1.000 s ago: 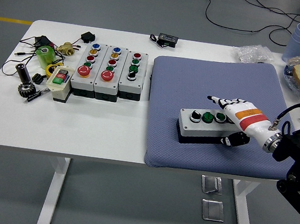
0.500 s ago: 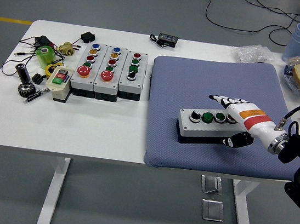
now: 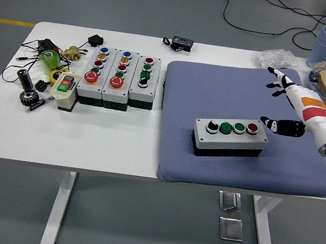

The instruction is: Pick up the button,place it on the desk,press the button,press the button

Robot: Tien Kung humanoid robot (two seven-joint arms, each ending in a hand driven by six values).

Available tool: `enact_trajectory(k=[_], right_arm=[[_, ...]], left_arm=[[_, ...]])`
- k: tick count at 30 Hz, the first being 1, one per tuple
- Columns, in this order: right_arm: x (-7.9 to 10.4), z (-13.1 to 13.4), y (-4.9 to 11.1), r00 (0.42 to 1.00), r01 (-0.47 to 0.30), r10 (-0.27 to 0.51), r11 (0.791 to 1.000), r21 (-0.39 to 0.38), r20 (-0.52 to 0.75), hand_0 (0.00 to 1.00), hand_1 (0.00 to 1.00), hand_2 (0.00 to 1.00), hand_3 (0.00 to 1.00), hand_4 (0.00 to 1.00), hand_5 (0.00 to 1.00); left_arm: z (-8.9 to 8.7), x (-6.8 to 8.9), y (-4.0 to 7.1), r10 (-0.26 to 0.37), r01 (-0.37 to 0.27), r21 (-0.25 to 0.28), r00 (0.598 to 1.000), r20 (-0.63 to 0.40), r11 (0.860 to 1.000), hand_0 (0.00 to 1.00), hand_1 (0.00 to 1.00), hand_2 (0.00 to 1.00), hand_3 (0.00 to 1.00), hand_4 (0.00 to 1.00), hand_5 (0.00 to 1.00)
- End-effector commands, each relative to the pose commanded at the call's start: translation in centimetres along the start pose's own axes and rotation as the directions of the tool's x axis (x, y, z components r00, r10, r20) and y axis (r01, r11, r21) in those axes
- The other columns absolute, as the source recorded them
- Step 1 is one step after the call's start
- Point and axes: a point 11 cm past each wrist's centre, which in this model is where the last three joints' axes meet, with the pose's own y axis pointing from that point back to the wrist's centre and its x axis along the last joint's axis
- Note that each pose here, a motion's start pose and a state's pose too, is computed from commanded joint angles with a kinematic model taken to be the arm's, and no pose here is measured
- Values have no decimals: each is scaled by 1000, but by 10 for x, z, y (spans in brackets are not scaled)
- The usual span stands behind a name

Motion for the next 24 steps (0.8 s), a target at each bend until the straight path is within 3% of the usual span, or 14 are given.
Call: enact_trajectory(k=[2,3,9,24], right_arm=[[-10,5,1,998,60,-61,998,-28,-25,219,10,297,693,729,77],[-14,6,2,996,86,-87,996,-40,-36,185,2,226,647,699,107],[-27,13,3,982,166,-172,983,-84,-77,176,2,192,646,700,137],[-34,20,5,972,207,-217,972,-115,-86,175,2,183,649,713,178]], left_arm=[[1,0,0,0,0,-1,1000,-1,1000,644,643,654,567,313,859],[1,0,0,-1,1,-1,1000,-1,1000,644,643,654,568,313,859],[2,0,0,-1,1,-3,1000,-2,1000,644,643,654,567,313,859],[3,0,0,0,0,-5,1000,0,1000,645,643,654,567,313,859]])
